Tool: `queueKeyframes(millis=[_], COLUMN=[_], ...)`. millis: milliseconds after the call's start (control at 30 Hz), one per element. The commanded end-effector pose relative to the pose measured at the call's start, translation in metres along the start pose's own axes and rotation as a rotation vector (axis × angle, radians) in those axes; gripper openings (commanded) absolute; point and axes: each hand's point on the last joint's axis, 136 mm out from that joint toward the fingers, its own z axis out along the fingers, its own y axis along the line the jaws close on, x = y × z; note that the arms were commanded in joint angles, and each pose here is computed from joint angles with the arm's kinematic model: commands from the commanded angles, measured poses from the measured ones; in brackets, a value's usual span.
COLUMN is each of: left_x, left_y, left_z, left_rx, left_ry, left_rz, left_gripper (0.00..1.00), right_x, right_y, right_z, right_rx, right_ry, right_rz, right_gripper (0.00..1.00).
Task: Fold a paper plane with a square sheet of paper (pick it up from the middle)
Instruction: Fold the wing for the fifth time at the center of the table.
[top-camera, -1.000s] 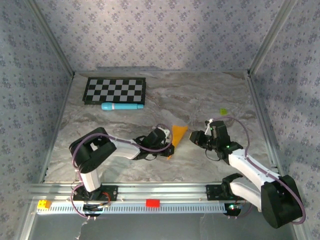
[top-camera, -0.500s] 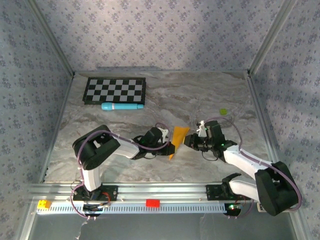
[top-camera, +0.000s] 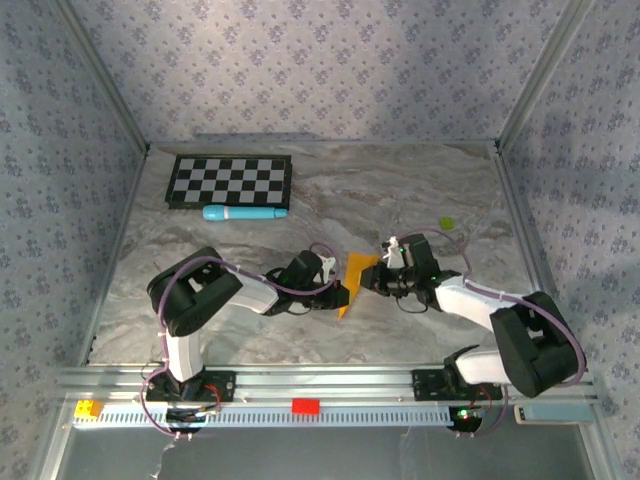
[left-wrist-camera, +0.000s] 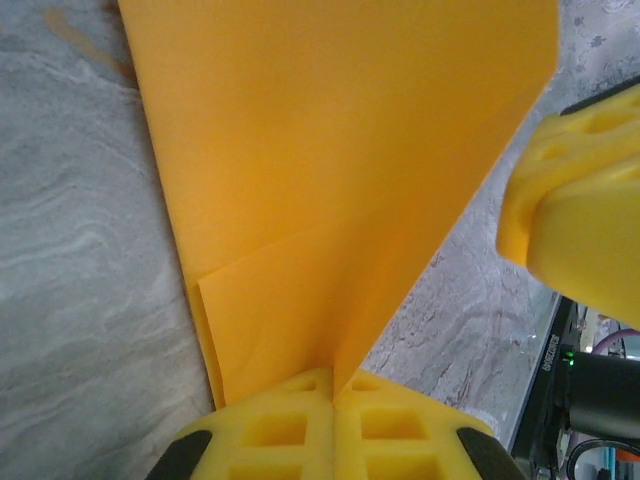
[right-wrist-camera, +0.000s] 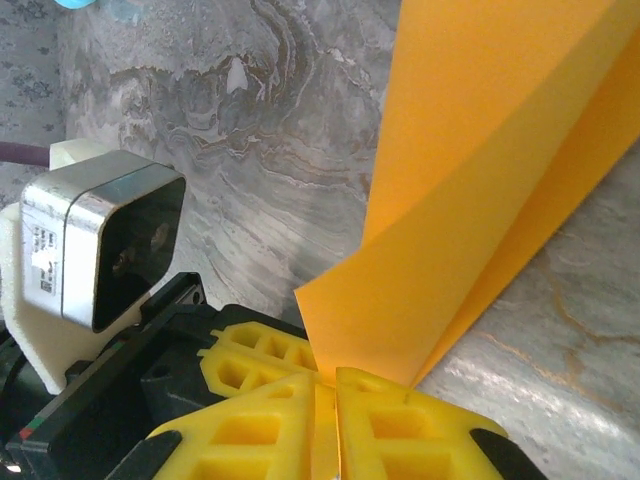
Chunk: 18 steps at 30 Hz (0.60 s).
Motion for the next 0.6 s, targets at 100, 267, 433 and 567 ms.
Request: queueKeyframes(millis=[100,267,433,567], left_x=[0.017,0.018,0.017,0.016], left_y=[0.019,0.019,0.016,0.013], left_z=[0.011,0.011,0.01,0.009], left_rx=[-0.056,-0.052,-0.046,-0.033], left_ry=[0.075,0.081,0.078,0.075], left_rz=[-0.049,-0.053,-0.053,-0.043], left_gripper=[0.0,0.01,0.05,0.08], right_x=[-0.007,-0.007,-0.009,-0.011], right_y=[0.019,0.006,-0.004,-0.005], right_z=[0.01,0.017,0.019,0.019], right_rx=[-0.072,-0.02,0.006,0.01], right_ry=[0.026,0.036,0.024,0.018], right_rz=[-0.011,0.016,0.045,0.051], right_gripper=[0.14,0.14,0.14,0.14])
